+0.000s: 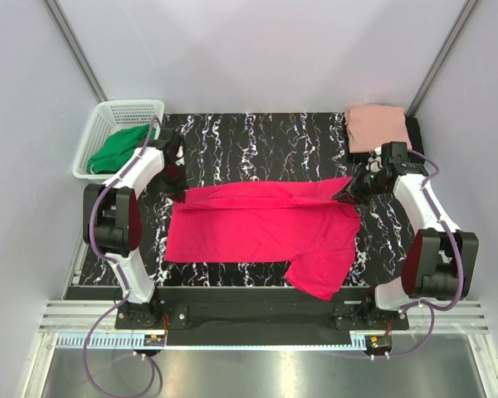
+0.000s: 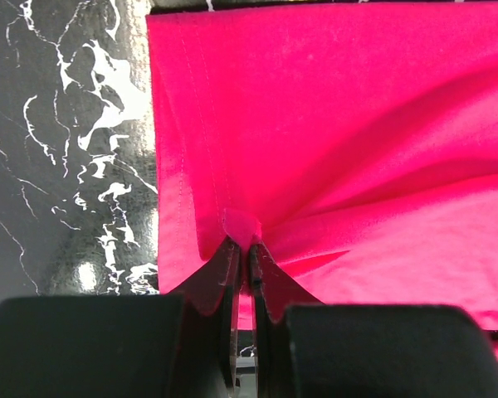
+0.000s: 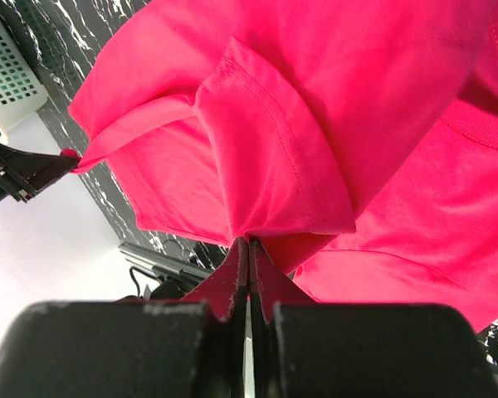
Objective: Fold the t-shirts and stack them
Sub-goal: Fold the tshirt
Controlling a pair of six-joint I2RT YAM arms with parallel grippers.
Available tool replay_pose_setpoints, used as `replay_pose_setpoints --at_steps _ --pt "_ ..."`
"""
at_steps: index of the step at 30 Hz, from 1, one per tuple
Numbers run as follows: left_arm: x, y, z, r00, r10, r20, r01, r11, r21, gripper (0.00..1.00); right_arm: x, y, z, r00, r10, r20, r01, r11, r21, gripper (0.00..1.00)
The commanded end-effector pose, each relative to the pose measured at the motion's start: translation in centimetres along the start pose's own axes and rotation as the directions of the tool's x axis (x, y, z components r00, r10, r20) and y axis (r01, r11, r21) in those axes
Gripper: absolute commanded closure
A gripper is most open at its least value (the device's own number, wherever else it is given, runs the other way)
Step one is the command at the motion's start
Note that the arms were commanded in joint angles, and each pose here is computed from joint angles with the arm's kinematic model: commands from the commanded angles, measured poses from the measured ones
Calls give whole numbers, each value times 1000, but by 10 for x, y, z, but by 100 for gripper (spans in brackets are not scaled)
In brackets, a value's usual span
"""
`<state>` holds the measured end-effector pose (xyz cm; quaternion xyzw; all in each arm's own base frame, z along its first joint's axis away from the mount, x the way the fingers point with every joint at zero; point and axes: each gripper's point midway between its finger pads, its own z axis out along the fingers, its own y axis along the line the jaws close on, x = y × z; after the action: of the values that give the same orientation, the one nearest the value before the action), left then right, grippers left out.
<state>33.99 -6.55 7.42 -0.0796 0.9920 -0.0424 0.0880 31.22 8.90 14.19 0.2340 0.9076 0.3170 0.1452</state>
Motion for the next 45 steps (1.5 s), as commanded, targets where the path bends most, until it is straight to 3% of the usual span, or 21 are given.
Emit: replay_pose_setpoints --at_steps 1,10,18,25,45 --pt "-17 -1 -22 996 -18 92 19 1000 -11 100 -4 9 -9 997 -62 36 63 998 -13 100" --pt "-76 1 -62 953 -80 292 99 994 -51 100 -70 52 -24 975 -110 192 118 992 -31 100" --pt "-104 22 -65 932 -104 347 149 983 -107 100 -108 66 -30 951 -127 282 141 990 -28 100" --pt "-121 32 -58 933 -93 347 144 982 -125 100 -130 78 -33 937 -146 318 166 986 -36 100" --pt "-128 11 -40 954 -66 293 81 996 -37 100 -164 100 -37 915 -173 365 207 977 -56 100"
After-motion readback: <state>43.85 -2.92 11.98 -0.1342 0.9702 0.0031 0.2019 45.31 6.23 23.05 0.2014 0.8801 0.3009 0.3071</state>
